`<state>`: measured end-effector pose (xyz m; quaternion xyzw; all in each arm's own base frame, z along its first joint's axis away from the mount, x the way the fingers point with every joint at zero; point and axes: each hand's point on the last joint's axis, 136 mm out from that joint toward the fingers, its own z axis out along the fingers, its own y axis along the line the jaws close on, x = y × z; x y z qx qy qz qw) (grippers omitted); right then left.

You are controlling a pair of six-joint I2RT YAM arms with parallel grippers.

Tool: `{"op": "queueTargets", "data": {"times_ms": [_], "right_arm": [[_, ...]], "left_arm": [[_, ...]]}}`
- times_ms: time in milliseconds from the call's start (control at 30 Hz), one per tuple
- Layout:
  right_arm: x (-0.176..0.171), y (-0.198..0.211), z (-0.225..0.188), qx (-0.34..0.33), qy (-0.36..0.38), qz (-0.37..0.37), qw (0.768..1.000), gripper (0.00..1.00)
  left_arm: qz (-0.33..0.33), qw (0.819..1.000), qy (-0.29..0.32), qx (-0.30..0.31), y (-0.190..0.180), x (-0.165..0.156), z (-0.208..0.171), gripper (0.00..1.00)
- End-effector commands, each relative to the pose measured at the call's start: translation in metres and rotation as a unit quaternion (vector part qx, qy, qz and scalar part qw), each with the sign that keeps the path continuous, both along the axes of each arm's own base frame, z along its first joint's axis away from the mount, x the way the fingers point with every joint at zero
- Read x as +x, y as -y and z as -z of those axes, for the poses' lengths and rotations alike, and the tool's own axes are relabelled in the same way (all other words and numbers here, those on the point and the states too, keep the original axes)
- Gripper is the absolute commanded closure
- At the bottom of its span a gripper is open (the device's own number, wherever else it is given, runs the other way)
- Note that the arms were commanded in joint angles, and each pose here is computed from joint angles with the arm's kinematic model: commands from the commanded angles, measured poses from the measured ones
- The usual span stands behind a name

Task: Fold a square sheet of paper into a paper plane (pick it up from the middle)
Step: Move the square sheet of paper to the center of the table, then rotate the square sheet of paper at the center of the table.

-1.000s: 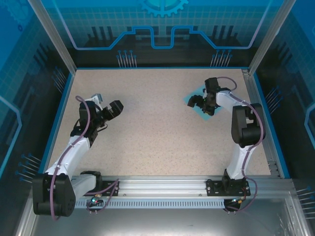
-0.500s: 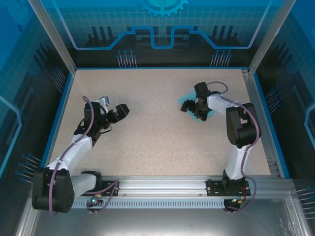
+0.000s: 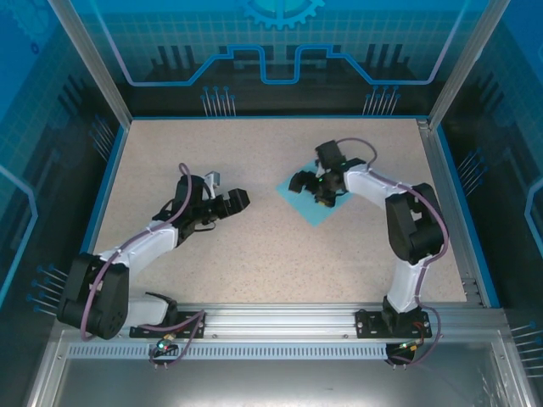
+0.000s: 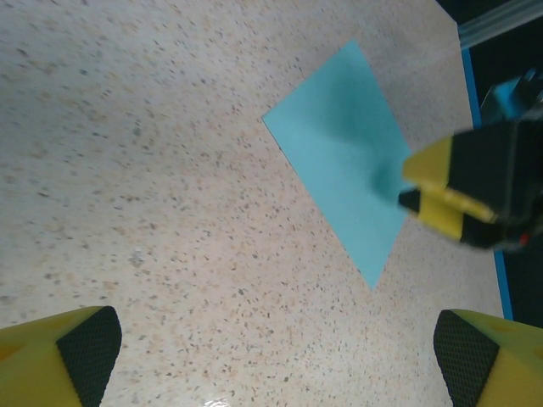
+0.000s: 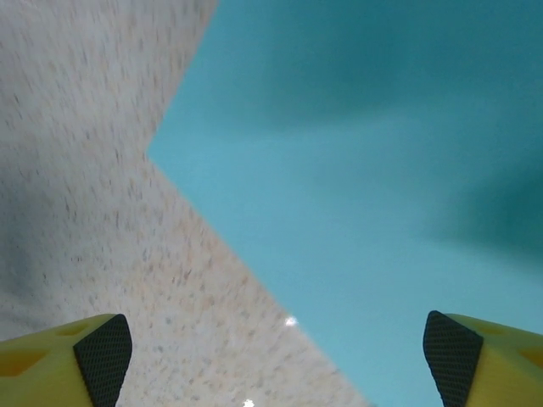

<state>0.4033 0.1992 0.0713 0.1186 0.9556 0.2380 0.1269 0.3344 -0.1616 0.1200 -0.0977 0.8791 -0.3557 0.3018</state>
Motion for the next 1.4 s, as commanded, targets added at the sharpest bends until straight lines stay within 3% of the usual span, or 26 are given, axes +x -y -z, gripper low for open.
{"op": "queueTargets", "data": {"times_ms": [0, 167, 400, 633, 933, 1033, 1200, 1367], "right_arm": [[0.015, 0.026, 0.0, -0.013, 0.008, -0.038, 0.999, 0.09], [0.036, 0.066, 0.018, -0.044, -0.01, -0.006, 0.999, 0.11], [0.036, 0.085, 0.043, -0.072, -0.058, 0.014, 0.996, 0.11], [-0.008, 0.094, 0.057, -0.092, -0.108, 0.084, 0.986, 0.09], [-0.081, 0.031, 0.059, -0.03, -0.118, 0.15, 0.981, 0.06], [-0.083, 0.024, 0.036, -0.041, -0.078, 0.132, 0.987, 0.03], [-0.059, 0.017, -0.003, -0.092, 0.019, -0.024, 0.995, 0.02], [-0.035, -0.006, -0.003, -0.068, 0.038, -0.147, 0.986, 0.1]], "left_arm": [[0.022, 1.0, 0.006, -0.014, 0.019, 0.004, -0.008, 0.01], [0.034, 0.999, 0.003, -0.015, 0.031, 0.003, -0.007, 0.02], [0.039, 0.999, 0.0, -0.012, 0.035, 0.001, -0.005, 0.01], [0.038, 0.999, 0.006, -0.011, 0.036, 0.004, -0.009, 0.01], [0.04, 0.999, 0.008, -0.007, 0.037, 0.003, -0.009, 0.01], [0.039, 0.999, 0.007, -0.002, 0.035, 0.002, -0.009, 0.01], [0.038, 0.999, 0.01, -0.003, 0.034, -0.002, -0.009, 0.01], [0.038, 0.999, 0.006, -0.005, 0.034, -0.004, -0.008, 0.01]]}}
